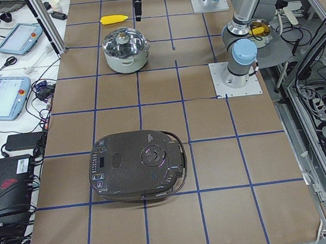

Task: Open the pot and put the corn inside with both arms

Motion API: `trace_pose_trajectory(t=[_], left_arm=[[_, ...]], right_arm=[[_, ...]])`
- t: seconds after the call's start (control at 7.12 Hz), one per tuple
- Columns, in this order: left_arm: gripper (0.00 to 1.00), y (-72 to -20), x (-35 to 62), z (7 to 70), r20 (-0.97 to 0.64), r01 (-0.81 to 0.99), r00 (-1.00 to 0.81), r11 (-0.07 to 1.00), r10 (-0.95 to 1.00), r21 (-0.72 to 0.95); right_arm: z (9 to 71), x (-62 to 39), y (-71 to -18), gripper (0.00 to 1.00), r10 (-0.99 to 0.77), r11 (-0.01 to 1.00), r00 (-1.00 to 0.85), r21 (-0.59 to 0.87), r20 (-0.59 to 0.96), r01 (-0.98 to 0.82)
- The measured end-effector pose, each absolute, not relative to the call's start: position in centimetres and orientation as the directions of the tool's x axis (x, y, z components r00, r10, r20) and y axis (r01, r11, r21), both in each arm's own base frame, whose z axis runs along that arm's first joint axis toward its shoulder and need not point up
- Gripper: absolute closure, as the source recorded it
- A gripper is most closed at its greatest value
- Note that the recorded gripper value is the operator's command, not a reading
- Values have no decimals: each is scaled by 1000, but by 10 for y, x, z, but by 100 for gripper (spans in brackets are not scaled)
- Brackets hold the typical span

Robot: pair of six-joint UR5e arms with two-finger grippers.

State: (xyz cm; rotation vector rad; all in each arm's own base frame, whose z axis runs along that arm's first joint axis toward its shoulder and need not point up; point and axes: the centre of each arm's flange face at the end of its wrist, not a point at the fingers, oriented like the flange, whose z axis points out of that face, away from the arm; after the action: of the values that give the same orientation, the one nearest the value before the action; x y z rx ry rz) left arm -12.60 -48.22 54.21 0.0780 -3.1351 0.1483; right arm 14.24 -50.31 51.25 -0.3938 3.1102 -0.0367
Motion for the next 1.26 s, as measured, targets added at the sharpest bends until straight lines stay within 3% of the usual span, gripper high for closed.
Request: trace_pose_trajectory(t=[0.7, 1.26], left_arm=[[0, -505, -127, 533, 8, -52, -999, 991, -52, -127], [0, -575, -214, 446, 2, -11, -1000, 985, -11, -174]], right_arm=[[515, 142, -500, 0, -250, 968, -968, -17, 0, -250], [516, 141, -502, 0, -242, 970, -970, -29, -4, -241]])
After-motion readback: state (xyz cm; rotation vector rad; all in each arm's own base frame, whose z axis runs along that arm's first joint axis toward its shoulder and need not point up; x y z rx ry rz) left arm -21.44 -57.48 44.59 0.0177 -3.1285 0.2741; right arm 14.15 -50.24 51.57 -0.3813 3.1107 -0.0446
